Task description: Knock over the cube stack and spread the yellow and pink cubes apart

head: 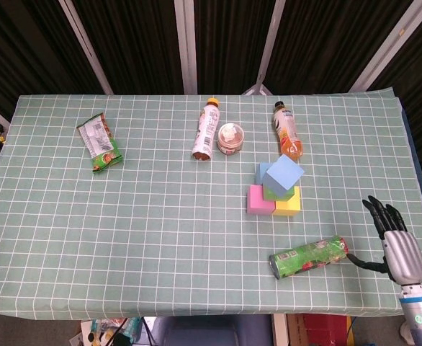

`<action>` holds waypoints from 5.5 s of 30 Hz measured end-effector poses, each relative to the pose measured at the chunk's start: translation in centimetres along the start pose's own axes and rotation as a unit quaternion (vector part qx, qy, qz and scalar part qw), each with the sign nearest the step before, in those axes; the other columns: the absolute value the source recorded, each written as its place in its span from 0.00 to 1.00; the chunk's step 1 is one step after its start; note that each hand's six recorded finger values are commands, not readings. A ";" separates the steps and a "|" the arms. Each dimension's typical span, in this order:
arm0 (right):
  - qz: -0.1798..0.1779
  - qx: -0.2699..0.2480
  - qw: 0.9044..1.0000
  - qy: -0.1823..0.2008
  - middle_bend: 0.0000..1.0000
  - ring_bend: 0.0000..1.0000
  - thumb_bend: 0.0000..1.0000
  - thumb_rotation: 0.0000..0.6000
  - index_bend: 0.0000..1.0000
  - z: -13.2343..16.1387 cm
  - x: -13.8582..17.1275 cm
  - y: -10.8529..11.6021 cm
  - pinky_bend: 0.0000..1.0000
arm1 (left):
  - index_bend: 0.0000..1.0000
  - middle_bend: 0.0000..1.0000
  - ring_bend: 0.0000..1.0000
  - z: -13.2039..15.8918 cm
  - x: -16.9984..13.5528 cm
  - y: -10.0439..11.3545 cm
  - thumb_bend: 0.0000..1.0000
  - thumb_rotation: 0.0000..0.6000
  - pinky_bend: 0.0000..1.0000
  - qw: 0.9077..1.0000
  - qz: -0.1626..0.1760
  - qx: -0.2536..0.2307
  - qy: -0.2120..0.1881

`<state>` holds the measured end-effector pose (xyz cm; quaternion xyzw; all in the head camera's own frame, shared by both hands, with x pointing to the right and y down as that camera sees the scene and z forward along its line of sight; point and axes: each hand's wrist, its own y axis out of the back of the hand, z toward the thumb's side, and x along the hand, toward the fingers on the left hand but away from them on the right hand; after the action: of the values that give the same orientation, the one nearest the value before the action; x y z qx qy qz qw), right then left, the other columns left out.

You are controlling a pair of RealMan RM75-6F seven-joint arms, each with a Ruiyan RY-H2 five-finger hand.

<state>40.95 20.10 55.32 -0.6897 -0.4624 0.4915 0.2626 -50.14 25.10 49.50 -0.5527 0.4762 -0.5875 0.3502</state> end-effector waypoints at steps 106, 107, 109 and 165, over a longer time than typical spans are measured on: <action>0.035 -0.004 0.997 -0.073 0.34 0.33 0.09 1.00 0.32 7.0 -15.6 -10.7 0.04 | 0.18 0.03 0.00 -1.5 0.7 0.2 0.15 1.00 0.00 0.999 0.000 0.010 0.046; 0.033 0.001 0.997 -0.076 0.34 0.33 0.09 1.00 0.32 6.7 -15.7 -10.7 0.04 | 0.18 0.03 0.00 -1.5 0.7 0.1 0.15 1.00 0.00 0.999 0.000 0.011 0.045; 0.031 0.011 0.996 -0.082 0.34 0.33 0.09 1.00 0.32 6.0 -15.9 -10.8 0.04 | 0.18 0.03 0.00 -1.4 0.7 0.0 0.15 1.00 0.00 0.999 -0.001 0.013 0.044; -0.001 -0.009 1.000 0.014 0.51 0.60 0.16 1.00 0.44 12.5 -14.8 -5.9 0.10 | 0.18 0.03 0.00 -1.4 0.5 0.0 0.15 1.00 0.00 0.999 -0.004 0.010 0.044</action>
<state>25.87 8.24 61.81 -0.6980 -0.4640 0.4774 0.2637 -51.56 24.83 49.73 -0.5244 0.4830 -0.6174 0.3325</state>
